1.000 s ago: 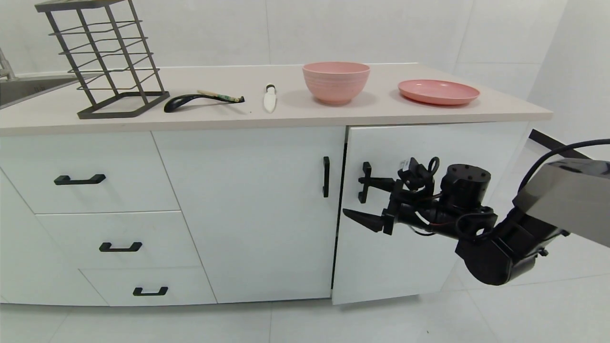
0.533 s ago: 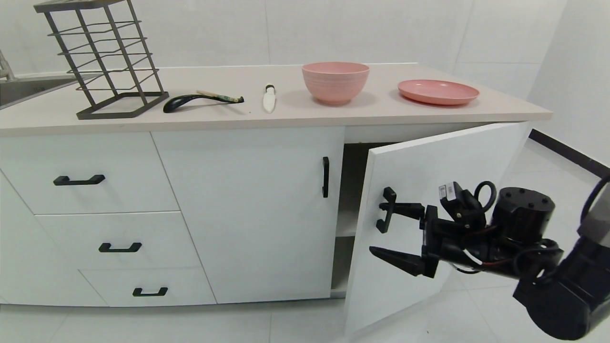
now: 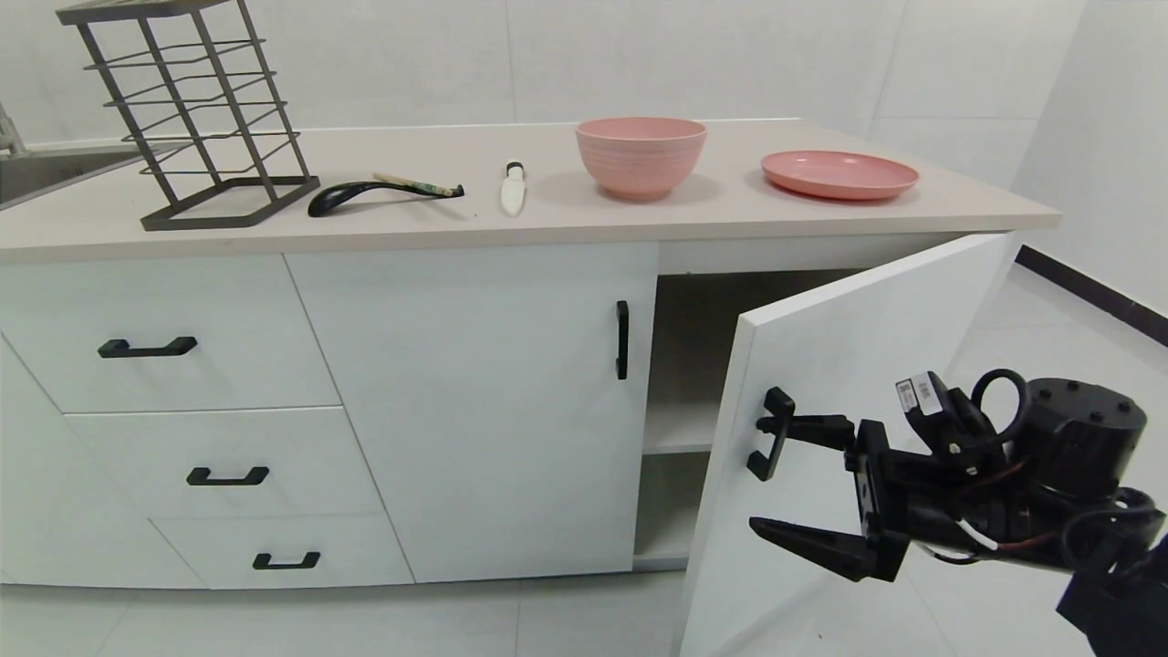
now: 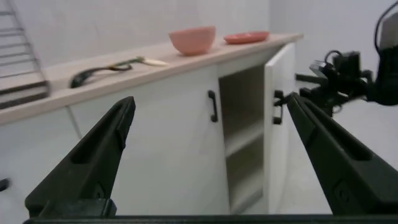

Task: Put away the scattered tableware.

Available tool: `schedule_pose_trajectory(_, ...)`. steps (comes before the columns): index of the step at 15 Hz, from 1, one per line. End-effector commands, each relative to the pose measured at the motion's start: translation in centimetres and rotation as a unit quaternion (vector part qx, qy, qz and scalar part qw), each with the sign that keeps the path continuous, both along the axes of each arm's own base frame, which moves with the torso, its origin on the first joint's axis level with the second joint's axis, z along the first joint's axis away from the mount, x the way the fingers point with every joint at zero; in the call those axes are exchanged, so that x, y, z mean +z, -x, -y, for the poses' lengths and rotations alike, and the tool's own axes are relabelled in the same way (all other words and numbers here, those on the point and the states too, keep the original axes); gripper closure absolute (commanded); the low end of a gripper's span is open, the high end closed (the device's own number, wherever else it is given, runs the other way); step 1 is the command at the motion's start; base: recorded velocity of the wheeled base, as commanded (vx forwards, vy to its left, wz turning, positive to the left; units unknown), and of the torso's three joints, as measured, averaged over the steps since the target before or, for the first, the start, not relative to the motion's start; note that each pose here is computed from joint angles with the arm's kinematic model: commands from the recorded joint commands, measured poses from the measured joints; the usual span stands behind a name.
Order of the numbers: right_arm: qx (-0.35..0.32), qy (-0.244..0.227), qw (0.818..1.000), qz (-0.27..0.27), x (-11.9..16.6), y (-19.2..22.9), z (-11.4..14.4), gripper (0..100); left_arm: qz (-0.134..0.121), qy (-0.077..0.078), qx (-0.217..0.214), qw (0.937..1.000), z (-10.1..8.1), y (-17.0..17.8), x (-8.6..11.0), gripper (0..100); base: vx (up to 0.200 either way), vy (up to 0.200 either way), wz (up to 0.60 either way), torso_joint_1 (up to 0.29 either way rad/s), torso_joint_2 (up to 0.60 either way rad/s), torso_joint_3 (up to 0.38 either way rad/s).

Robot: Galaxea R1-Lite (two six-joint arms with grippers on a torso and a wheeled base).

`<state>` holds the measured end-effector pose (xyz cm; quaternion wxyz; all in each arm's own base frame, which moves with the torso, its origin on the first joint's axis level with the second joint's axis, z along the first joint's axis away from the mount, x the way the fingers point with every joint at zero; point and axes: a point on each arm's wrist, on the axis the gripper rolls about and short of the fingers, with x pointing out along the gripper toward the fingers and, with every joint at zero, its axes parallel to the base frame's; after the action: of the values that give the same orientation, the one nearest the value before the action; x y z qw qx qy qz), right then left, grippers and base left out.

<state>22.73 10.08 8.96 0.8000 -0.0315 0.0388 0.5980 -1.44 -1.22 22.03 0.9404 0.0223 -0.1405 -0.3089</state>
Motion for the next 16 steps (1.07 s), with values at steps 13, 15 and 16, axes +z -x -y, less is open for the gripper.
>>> schedule_pose_trajectory(13, 0.063, -0.003, 0.998, 0.012, 0.2, 1.7, 0.1, 0, -0.097, -0.113, -0.37, 0.9169, 23.6, -28.8, -9.6, 0, 0.0, 0.0, 0.0, 0.0, 0.0, 0.0)
schedule_pose_trajectory(15, 0.063, -0.003, 0.998, 0.011, 0.2, 1.7, 0.1, 0, -0.078, -0.096, -0.372, 0.9199, 25.7, -29.6, -9.7, 0, 0.0, 0.0, 0.0, 0.0, 0.0, 0.0)
schedule_pose_trajectory(16, 0.062, -0.003, 0.998, 0.011, 0.2, 1.7, 0.1, 0, -0.07, -0.083, -0.375, 0.9207, 26.8, -29.7, -9.4, 0, 0.0, 0.0, 0.0, 0.0, 0.0, 0.0)
